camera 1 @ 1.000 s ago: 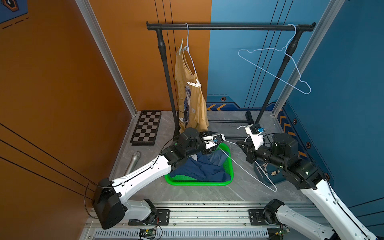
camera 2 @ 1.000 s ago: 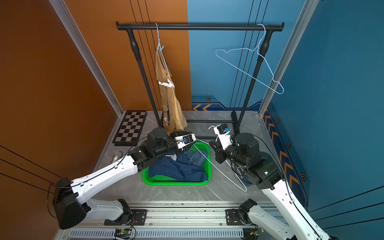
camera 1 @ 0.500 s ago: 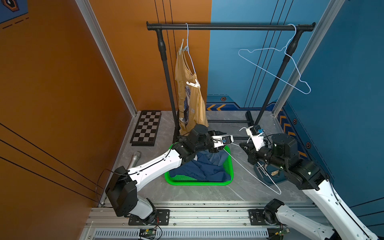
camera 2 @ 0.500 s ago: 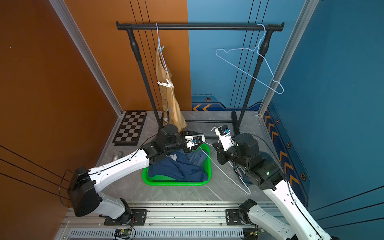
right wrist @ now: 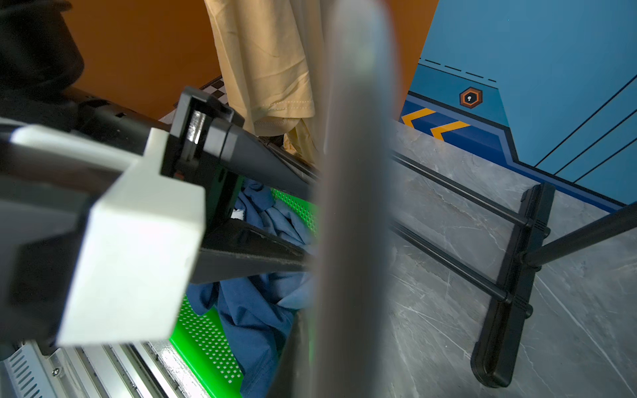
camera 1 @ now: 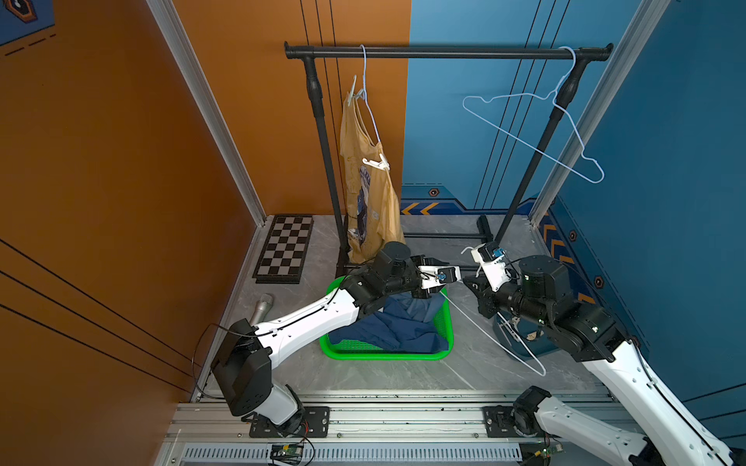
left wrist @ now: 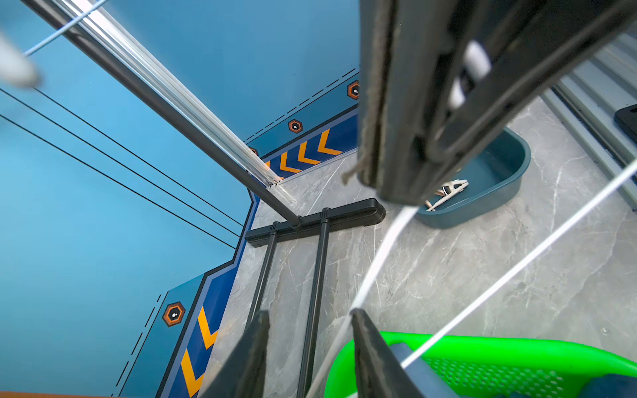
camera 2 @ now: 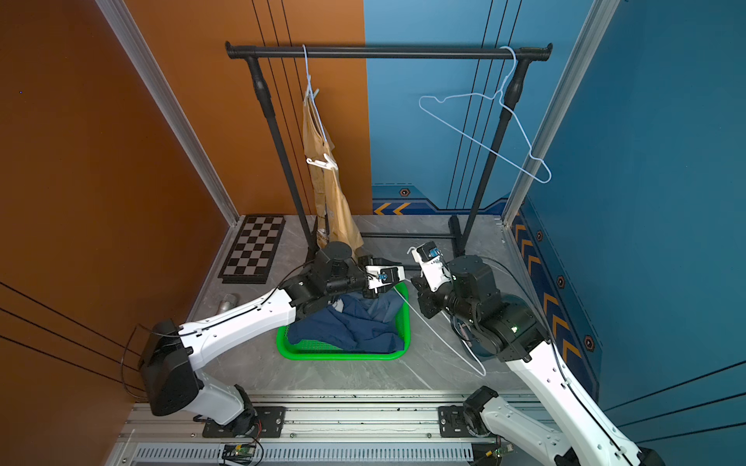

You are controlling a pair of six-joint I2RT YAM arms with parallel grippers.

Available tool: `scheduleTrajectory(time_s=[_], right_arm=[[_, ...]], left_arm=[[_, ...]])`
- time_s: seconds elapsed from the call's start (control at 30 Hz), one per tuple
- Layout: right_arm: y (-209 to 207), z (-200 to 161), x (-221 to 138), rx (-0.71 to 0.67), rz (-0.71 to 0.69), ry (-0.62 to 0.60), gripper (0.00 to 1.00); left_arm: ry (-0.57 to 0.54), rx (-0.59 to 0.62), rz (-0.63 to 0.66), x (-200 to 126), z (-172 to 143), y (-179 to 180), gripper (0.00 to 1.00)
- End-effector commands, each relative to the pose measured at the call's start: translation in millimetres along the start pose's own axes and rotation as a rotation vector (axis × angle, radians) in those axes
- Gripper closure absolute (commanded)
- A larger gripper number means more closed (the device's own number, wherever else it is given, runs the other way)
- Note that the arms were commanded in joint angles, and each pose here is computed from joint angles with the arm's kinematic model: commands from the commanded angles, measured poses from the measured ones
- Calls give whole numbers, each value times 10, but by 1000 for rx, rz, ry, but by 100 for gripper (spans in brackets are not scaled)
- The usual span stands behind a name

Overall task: Remove the clothespins securing t-shirts to the hanger
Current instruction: Place the hanger on the clothes rail.

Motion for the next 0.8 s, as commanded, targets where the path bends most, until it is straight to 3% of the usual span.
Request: scheduleTrajectory(time_s=[0.0,0.27,0.37,0.67,0.7,0.77], right_arm=[[9,168,-66,-25,1,-58,100],[-36,194,-93,-53,-41,-67,100],[40,264,-109,-58,16,-105,100],[49,248,-99,-61,13,-109,100],[45,230,-111,-66,6,-105,97],[26,208,-151,-73,-10,-102,76]], left_arm=[[-51,12,-42,69,163,-75,63],[-40,12,-45,110,141,-118,65],[-31,11,-32,114,120,-102,68],[-35,15,-20,122,155,-74,90],[-33,16,-18,114,146,-71,92],[-35,14,-13,83,145,-46,94]])
Point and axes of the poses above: each gripper's point midway between its finger pads, its own x axis out along the fingers, its own y axis along the line the jaws close on, z = x × y, the point moved 4 cm from there along -x, back along the fingers, and after that the axes turned 15 degrees about -x, right-handed, at the moved point
